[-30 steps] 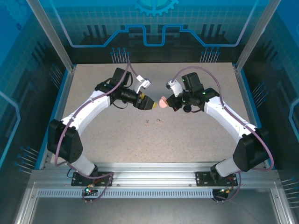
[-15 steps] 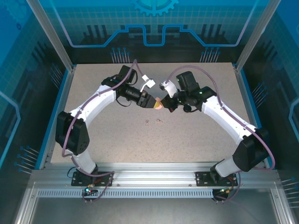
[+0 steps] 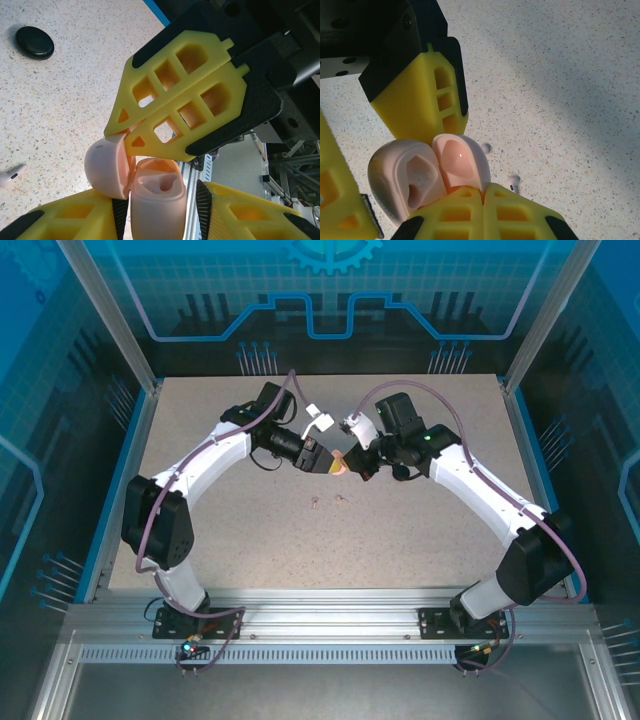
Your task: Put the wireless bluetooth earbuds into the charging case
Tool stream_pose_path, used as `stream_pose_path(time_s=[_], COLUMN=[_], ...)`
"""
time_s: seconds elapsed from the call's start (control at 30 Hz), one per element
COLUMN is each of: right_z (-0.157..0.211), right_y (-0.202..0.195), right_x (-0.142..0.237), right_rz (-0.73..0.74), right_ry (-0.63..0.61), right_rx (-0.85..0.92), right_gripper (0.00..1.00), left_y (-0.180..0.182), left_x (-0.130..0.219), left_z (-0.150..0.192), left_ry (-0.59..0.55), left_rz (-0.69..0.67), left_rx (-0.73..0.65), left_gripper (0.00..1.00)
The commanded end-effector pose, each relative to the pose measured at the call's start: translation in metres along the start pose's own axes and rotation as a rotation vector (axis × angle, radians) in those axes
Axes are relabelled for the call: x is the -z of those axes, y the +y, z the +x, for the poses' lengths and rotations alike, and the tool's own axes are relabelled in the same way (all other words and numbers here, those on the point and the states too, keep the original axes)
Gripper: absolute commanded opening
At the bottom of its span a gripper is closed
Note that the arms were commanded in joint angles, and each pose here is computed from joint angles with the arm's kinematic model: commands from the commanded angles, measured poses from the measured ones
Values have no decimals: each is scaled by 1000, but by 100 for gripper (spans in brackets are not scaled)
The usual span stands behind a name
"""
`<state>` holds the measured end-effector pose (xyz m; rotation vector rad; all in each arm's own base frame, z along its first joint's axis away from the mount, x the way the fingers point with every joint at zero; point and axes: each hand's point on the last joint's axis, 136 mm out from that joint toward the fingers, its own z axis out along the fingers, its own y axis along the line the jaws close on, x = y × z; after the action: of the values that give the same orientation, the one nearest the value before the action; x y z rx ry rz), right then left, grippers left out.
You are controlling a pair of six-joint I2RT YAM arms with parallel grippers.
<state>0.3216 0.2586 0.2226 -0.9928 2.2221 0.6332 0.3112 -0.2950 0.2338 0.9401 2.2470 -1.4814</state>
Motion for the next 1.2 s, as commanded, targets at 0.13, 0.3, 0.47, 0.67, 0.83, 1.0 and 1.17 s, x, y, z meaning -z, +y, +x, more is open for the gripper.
stream_pose_path(time_s=[0.13, 0.3, 0.47, 0.67, 0.83, 1.0, 1.17], right_z=[-9, -11, -13, -23, -15, 13, 54], right_y=[8, 7, 4, -7, -14, -23, -29], right_x=[1, 2, 3, 21, 38, 26, -13], right_rz=[-19, -17, 5, 90, 88, 116, 163], right_ry=[-11, -15, -20, -77, -103, -89, 37], right_rx=[26, 25, 13, -52, -151, -317, -389], right_gripper=[0, 0, 0, 32, 39, 48, 58], left_y=[-8, -9, -7, -2, 2, 9, 14], left_x=[-3, -3, -3, 7, 35, 56, 76], left_z=[-2, -3, -2, -7, -15, -20, -21], left_ry=[-1, -4, 1, -54, -176, -313, -507], left_rz=[57, 59, 57, 29, -58, -200, -339], left_rx=[-26, -33, -18, -21, -62, -105, -177], left_gripper=[34, 25, 5, 0, 0, 0, 0])
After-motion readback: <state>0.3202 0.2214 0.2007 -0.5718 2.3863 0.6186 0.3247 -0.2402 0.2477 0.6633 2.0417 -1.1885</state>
